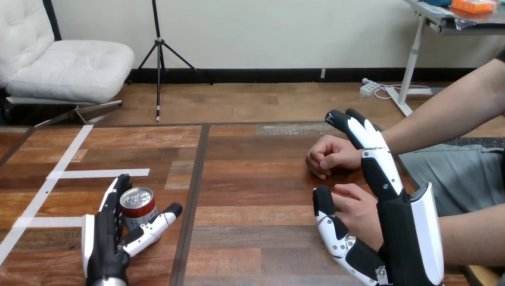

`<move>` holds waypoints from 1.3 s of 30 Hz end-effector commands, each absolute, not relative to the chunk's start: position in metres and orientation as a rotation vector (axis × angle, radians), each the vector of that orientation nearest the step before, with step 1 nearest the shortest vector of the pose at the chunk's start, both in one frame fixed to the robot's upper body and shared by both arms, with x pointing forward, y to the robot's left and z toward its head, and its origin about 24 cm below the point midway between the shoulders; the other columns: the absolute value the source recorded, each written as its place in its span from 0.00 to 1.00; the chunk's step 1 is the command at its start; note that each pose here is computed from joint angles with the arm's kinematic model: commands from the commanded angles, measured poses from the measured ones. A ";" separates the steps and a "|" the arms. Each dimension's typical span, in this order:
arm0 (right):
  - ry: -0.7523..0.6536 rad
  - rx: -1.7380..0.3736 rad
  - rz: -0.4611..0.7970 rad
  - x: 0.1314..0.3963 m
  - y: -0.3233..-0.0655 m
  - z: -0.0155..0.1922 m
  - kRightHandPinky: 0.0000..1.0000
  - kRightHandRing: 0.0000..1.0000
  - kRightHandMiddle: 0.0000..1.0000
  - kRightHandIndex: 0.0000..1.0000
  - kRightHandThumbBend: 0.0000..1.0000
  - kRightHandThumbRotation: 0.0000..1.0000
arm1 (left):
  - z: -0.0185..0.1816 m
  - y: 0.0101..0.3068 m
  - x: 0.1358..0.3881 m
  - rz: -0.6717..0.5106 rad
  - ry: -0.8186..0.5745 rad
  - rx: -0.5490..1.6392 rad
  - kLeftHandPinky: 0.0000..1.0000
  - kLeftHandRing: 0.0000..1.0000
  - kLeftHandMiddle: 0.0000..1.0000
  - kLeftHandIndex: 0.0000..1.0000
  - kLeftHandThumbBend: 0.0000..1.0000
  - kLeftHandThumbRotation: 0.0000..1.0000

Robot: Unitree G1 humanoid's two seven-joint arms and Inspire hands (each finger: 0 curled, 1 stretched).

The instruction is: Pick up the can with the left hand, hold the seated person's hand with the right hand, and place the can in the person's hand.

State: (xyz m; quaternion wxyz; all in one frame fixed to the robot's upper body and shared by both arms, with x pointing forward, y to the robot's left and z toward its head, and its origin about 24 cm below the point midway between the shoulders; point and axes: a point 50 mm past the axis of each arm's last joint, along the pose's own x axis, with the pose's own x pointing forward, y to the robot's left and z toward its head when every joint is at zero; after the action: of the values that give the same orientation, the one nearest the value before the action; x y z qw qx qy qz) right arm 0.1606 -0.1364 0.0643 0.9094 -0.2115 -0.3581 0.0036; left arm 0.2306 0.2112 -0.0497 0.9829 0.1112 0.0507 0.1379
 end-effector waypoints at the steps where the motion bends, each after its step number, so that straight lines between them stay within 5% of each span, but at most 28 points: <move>1: -0.806 -0.441 -0.013 0.165 -0.138 0.077 0.97 0.94 0.90 0.88 0.24 0.01 | -0.029 0.211 0.254 0.257 0.022 0.283 0.81 0.86 0.88 0.88 0.94 0.27; 27: -0.805 -0.460 -0.008 0.164 -0.140 0.076 0.94 0.93 0.88 0.87 0.23 0.06 | -0.038 0.211 0.264 0.297 0.110 0.444 0.75 0.82 0.85 0.87 0.96 0.33; 39: -0.806 -0.495 -0.017 0.164 -0.140 0.078 0.93 0.91 0.87 0.87 0.23 0.07 | -0.041 0.210 0.266 0.375 0.116 0.442 0.62 0.70 0.72 0.75 0.89 0.17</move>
State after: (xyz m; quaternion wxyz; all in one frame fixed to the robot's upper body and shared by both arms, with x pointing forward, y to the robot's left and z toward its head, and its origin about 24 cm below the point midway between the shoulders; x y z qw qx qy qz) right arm 0.1590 -0.1409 0.0629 0.9078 -0.2278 -0.3522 -0.0016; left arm 0.2533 0.2083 -0.0496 0.9604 0.2094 0.0735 0.1687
